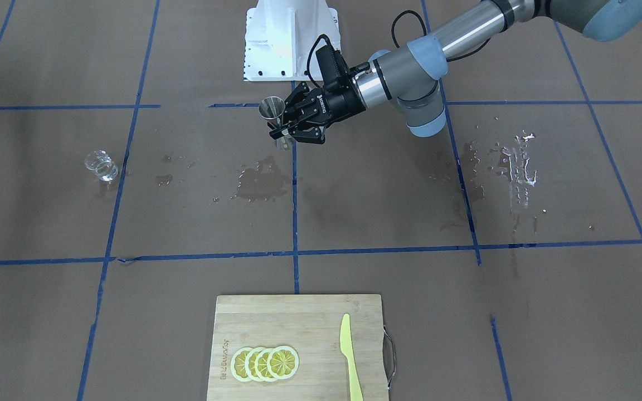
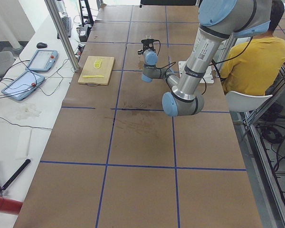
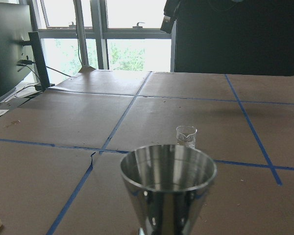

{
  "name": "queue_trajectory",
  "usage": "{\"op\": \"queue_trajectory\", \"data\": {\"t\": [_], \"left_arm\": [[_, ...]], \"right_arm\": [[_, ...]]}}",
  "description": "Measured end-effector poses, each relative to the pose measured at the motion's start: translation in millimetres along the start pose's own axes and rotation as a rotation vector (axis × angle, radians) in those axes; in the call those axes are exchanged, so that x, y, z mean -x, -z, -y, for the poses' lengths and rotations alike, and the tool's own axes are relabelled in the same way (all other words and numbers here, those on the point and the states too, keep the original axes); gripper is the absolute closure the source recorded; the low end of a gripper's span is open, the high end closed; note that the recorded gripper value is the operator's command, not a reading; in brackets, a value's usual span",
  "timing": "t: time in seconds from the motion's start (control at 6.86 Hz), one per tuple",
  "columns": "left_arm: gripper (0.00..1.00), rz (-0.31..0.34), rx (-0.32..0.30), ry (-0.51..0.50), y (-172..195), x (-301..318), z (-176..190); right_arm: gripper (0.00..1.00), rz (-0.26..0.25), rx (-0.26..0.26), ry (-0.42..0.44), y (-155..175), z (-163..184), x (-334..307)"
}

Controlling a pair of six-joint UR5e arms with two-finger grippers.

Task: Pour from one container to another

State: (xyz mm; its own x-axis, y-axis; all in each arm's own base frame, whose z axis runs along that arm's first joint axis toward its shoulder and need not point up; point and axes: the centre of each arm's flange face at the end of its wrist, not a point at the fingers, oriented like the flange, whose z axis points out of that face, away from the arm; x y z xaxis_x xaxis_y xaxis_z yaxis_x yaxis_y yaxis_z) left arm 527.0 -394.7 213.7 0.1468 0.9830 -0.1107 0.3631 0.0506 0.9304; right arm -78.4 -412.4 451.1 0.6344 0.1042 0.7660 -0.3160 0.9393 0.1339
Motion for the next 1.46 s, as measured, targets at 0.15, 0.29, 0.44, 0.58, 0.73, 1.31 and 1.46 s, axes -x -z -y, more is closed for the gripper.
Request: {"op": "queue_trajectory", "data": {"t": [0.15, 0.29, 0.44, 0.58, 0.73, 1.31, 1.46], "left_arm": [[1.0, 0.004, 0.001, 0.0, 0.0, 0.6, -0.8], [1.0, 0.011, 0.002, 0.0, -0.1, 1.3, -2.1], [1.0, 0.014, 0.004, 0.001, -0.4, 1.8, -3.5], [1.0, 0.015, 0.005, 0.001, -0.5, 2.1, -3.9], [1.0, 0.02, 0.005, 0.001, -0.3, 2.9, -4.1], [1.0, 0.031, 0.004, 0.0, 0.6, 4.4, -5.2], [1.0, 0.031, 0.005, 0.0, 1.0, 4.4, -5.8]], "right_arm": [[0.0, -0.011, -0.033, -0.026, -10.1, -18.1, 38.3], [0.0, -0.005, -0.072, -0.037, -20.3, -35.6, 65.3], [0.0, 0.004, -0.114, -0.045, -31.7, -52.1, 84.4], [0.0, 0.004, -0.166, -0.05, -46.0, -70.2, 102.8], [0.0, -0.009, -0.23, -0.044, -61.9, -91.3, 119.4], [0.0, -0.061, -0.539, 0.046, -116.0, -187.6, 153.6], [0.0, -0.079, -0.614, 0.058, -133.6, -202.9, 147.7]]}}
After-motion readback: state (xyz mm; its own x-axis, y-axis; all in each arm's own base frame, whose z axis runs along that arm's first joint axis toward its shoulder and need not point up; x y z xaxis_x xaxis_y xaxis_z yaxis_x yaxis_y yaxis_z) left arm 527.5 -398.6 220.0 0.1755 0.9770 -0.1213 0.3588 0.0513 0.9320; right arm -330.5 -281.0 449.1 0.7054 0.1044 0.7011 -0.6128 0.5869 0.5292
